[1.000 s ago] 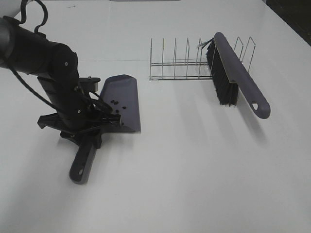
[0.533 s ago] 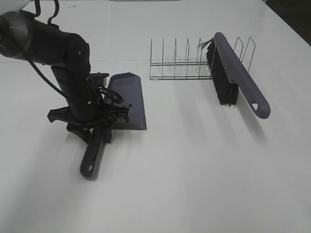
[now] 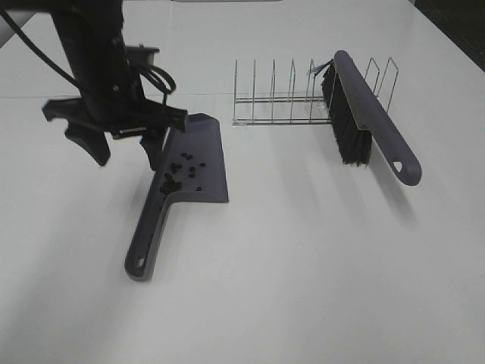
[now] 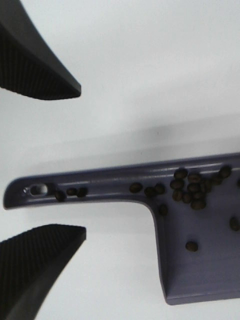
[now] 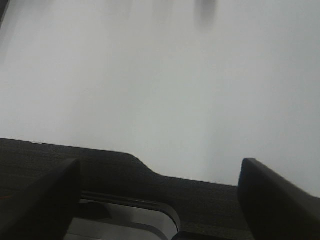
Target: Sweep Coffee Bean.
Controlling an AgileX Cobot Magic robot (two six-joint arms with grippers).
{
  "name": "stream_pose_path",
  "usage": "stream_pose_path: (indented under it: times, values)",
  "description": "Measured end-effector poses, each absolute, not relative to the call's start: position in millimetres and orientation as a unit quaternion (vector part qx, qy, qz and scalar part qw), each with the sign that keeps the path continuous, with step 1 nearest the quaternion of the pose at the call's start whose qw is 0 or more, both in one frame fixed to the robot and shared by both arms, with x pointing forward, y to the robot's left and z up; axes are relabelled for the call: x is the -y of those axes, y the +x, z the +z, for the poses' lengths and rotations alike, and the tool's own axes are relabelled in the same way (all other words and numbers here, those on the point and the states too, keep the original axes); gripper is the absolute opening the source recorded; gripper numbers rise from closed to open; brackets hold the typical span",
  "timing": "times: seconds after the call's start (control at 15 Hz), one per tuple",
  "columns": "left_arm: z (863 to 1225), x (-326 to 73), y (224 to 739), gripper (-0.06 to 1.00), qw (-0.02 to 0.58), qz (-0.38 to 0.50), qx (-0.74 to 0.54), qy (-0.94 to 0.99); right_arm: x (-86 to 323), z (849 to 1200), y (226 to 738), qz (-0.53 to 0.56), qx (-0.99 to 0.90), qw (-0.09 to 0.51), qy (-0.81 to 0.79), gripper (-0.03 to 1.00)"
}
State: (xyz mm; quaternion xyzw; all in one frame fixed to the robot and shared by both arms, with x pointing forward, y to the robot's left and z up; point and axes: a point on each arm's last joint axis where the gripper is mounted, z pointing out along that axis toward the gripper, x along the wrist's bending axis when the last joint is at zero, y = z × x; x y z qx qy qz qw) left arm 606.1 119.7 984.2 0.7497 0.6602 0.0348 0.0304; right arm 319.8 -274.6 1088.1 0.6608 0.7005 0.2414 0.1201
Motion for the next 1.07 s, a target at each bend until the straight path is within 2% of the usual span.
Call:
stream_pose_path:
  times: [0.27,0.33,0.53,0.67,0.8,1.0,1.07]
  values:
    - [1091.4,-154.3,572.5,0.67,0.098,0.156,-0.649,0.738,275.5,1088.1,319.8,0.237,-0.709,0.128,0.651,0.75]
    - [1105.4,-159.2,564.0,0.67,0.113,0.165,-0.649,0.734,275.6,1088.3,319.4,0.237,-0.711,0.129,0.649,0.75]
    - [1165.1,-196.9,490.1,0.67,0.192,0.197,-0.646,0.712,278.5,1087.7,305.7,0.254,-0.722,0.151,0.625,0.75]
    - [1169.2,-222.1,440.1,0.67,0.213,0.204,-0.644,0.706,280.5,1076.0,296.0,0.253,-0.73,0.155,0.615,0.75]
    - [1146.8,-245.0,395.0,0.67,0.206,0.202,-0.645,0.708,282.9,1063.6,284.4,0.257,-0.734,0.161,0.607,0.75]
    - [1101.0,-278.4,328.3,0.67,0.229,0.21,-0.64,0.703,284.8,1052.7,266.9,0.288,-0.73,0.175,0.594,0.75]
    - [1091.5,-282.3,320.4,0.67,0.233,0.211,-0.639,0.702,284.4,1053.0,263.9,0.3,-0.732,0.181,0.585,0.75]
